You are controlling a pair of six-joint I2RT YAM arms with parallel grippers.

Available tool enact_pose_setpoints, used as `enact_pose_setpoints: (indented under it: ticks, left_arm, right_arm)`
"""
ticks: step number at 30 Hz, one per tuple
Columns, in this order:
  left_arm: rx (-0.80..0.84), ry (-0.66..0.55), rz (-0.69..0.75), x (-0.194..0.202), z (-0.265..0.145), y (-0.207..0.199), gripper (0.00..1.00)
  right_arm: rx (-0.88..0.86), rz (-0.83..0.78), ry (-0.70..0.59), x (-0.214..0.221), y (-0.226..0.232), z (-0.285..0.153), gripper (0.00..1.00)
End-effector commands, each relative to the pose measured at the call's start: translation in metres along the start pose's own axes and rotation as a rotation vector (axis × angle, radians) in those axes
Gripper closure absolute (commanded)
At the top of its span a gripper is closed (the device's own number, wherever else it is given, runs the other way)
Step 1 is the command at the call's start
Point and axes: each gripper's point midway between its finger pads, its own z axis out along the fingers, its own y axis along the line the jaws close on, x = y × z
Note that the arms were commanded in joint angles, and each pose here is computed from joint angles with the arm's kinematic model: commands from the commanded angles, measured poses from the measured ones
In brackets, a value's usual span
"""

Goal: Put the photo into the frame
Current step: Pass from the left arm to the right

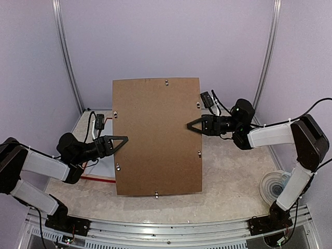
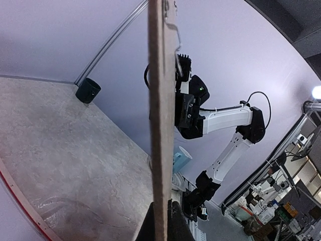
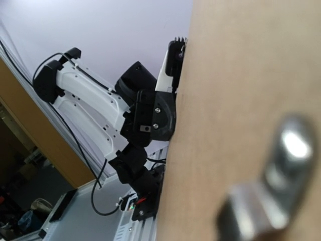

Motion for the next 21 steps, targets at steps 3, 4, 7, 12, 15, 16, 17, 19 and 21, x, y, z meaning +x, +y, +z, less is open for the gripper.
enact_pose_setpoints:
  ticks: [3, 4, 7, 12, 15, 16, 17, 19, 21]
  left_arm:
    - [-0.13, -0.044, -0.046, -0.004, -0.003, 0.032, 0.98]
    - [-0.137, -0.046, -0.047, -0.005, -0.003, 0.033, 0.98]
    - [-0.16, -0.041, -0.048, -0.007, -0.003, 0.036, 0.95]
    - [-0.213, -0.045, -0.074, -0.011, -0.009, 0.045, 0.76]
    - [-0.232, -0.053, -0.087, -0.014, -0.014, 0.048, 0.66]
    - [-0.238, -0.053, -0.089, -0.014, -0.014, 0.049, 0.62]
    - [-0.245, -0.053, -0.094, -0.014, -0.015, 0.05, 0.58]
    - [-0.264, -0.056, -0.106, -0.015, -0.017, 0.053, 0.5]
    - [-0.282, -0.064, -0.12, -0.017, -0.02, 0.056, 0.43]
  right_arm:
    - [-0.094, -0.117, 0.002, -0.018, 0.034, 0.002, 0.83]
    - [-0.098, -0.097, 0.008, -0.018, 0.033, 0.003, 0.84]
    - [-0.107, -0.05, 0.018, -0.017, 0.028, 0.004, 0.91]
    - [-0.114, 0.034, 0.029, -0.013, 0.017, 0.006, 0.98]
    - [-0.102, 0.082, 0.025, -0.01, 0.008, 0.005, 1.0]
    - [-0.099, 0.097, 0.022, -0.01, 0.005, 0.005, 1.0]
    - [-0.096, 0.112, 0.019, -0.01, 0.003, 0.004, 1.0]
    - [-0.095, 0.137, 0.011, -0.009, -0.001, 0.003, 1.0]
    - [-0.096, 0.153, 0.001, -0.008, -0.004, 0.001, 1.0]
